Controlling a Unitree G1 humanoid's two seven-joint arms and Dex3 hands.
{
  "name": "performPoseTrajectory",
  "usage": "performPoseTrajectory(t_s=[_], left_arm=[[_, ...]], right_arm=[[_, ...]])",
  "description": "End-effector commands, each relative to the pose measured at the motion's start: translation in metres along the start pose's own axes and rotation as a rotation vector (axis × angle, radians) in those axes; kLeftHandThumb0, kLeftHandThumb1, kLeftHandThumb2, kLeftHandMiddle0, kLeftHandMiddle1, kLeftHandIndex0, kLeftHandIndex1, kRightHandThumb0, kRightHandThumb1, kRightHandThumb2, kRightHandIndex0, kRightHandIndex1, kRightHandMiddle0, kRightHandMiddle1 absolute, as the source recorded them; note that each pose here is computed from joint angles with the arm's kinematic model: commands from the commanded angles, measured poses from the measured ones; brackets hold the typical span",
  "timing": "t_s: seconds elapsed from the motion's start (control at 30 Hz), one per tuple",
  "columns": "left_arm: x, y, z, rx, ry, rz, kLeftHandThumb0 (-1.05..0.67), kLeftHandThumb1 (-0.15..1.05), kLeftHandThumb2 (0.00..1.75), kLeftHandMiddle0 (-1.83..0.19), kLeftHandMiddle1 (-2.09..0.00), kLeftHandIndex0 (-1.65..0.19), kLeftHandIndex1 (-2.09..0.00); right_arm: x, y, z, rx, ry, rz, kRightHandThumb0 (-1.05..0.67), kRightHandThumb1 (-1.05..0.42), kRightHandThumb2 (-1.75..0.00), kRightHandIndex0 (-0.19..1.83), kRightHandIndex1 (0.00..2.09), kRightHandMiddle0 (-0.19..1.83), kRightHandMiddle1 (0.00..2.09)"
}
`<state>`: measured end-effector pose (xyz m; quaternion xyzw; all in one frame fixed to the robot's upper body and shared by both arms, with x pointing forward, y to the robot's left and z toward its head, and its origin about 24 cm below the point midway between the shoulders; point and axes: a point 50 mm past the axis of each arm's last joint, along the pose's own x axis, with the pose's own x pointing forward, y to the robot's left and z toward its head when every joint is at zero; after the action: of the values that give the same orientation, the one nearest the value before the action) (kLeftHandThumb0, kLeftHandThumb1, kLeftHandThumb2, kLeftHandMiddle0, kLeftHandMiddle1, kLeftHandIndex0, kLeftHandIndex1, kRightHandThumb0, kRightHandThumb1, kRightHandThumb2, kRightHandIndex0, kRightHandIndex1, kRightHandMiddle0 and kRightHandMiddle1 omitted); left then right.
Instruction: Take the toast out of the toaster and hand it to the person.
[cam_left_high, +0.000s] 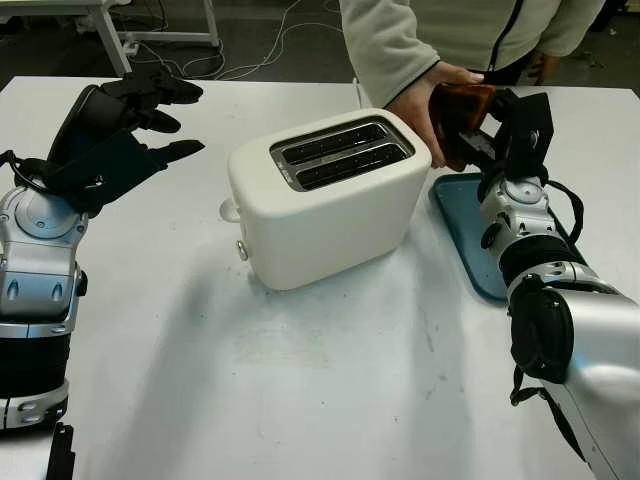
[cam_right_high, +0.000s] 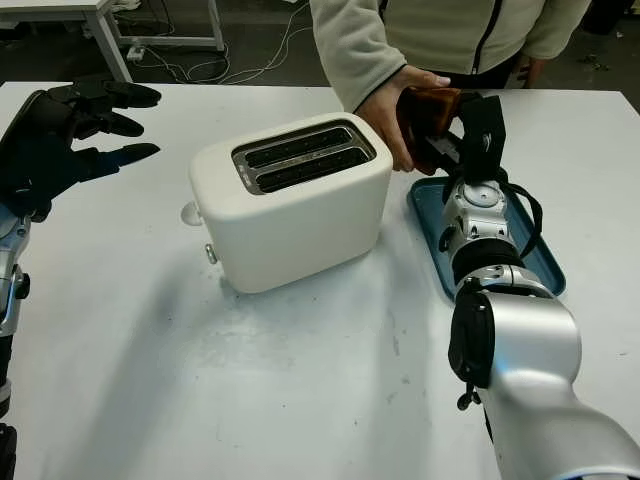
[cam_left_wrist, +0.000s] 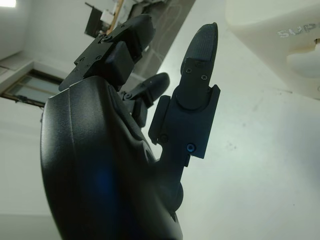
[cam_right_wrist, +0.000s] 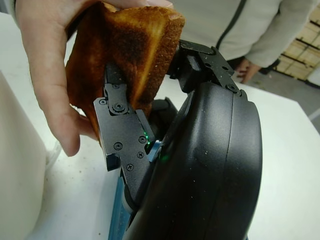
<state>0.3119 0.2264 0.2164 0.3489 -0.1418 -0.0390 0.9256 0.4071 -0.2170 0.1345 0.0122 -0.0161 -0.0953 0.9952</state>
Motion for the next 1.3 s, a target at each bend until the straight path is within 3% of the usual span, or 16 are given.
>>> performPoseTrajectory(t_s=[0.0, 0.17, 0.33, 0.4, 0.43, 0.47, 0.53, 0.8, 1.03, 1.23, 1.27], left_arm=[[0.000, 0.002, 0.003, -0.008, -0.007, 0.012, -0.49, 0.84, 0.00, -0.32, -0.96, -0.48, -0.45], [-0.001, 0.002, 0.003, 0.003, -0.009, 0.011, -0.49, 0.85, 0.00, -0.32, -0.95, -0.48, -0.45], [-0.001, 0.002, 0.003, 0.012, -0.012, 0.012, -0.49, 0.85, 0.00, -0.33, -0.95, -0.48, -0.45], [-0.001, 0.002, 0.003, 0.012, -0.014, 0.012, -0.49, 0.85, 0.00, -0.34, -0.94, -0.49, -0.45], [-0.001, 0.002, 0.003, 0.008, -0.014, 0.011, -0.49, 0.85, 0.00, -0.34, -0.94, -0.49, -0.45], [-0.001, 0.002, 0.003, 0.008, -0.012, 0.009, -0.49, 0.85, 0.00, -0.34, -0.94, -0.49, -0.45], [-0.001, 0.002, 0.003, 0.014, -0.008, 0.007, -0.52, 0.85, 0.00, -0.33, -0.94, -0.48, -0.45], [-0.002, 0.002, 0.003, -0.002, -0.008, 0.013, -0.49, 0.84, 0.00, -0.33, -0.93, -0.48, -0.45], [-0.003, 0.002, 0.003, 0.004, -0.018, 0.009, -0.47, 0.85, 0.01, -0.33, -0.93, -0.48, -0.45], [-0.010, 0.004, 0.004, -0.019, -0.010, 0.022, -0.43, 0.85, 0.00, -0.30, -0.92, -0.46, -0.44], [-0.012, 0.004, 0.004, -0.030, -0.012, 0.029, -0.40, 0.84, 0.00, -0.31, -0.92, -0.47, -0.45]], right_arm=[[0.001, 0.006, 0.010, 0.039, -0.069, 0.020, 0.00, -0.92, -0.33, 0.77, 1.75, 0.44, 1.75], [0.002, 0.008, 0.010, 0.041, -0.043, 0.069, -0.03, -0.92, -0.36, 0.73, 1.75, 0.38, 1.75], [0.001, 0.006, 0.008, 0.018, -0.026, 0.100, -0.10, -0.92, -0.28, 0.54, 1.75, 0.24, 1.64], [0.001, 0.005, 0.008, -0.035, -0.029, 0.178, -0.29, -0.92, -0.20, 0.27, 1.27, 0.26, 1.00], [0.000, 0.005, 0.008, -0.077, -0.032, 0.218, -0.42, -0.92, -0.20, 0.12, 0.68, 0.17, 0.54], [-0.001, 0.005, 0.009, -0.128, -0.038, 0.259, -0.50, -0.92, -0.20, 0.07, 0.39, 0.15, 0.31], [-0.002, 0.004, 0.010, -0.192, -0.045, 0.301, -0.67, -0.92, -0.18, 0.01, 0.08, 0.03, 0.07], [-0.005, -0.003, 0.012, -0.364, -0.096, 0.304, -0.89, -0.83, -0.01, 0.00, 0.00, 0.00, 0.00], [-0.013, -0.012, 0.011, -0.386, -0.156, 0.262, -0.81, -0.85, -0.01, 0.00, 0.00, 0.00, 0.00], [-0.037, -0.020, -0.005, -0.319, -0.227, 0.105, -0.79, -0.90, -0.03, 0.00, 0.00, 0.00, 0.00], [-0.044, -0.020, -0.008, -0.313, -0.236, 0.081, -0.76, -0.91, -0.12, 0.00, 0.00, 0.01, 0.00]])
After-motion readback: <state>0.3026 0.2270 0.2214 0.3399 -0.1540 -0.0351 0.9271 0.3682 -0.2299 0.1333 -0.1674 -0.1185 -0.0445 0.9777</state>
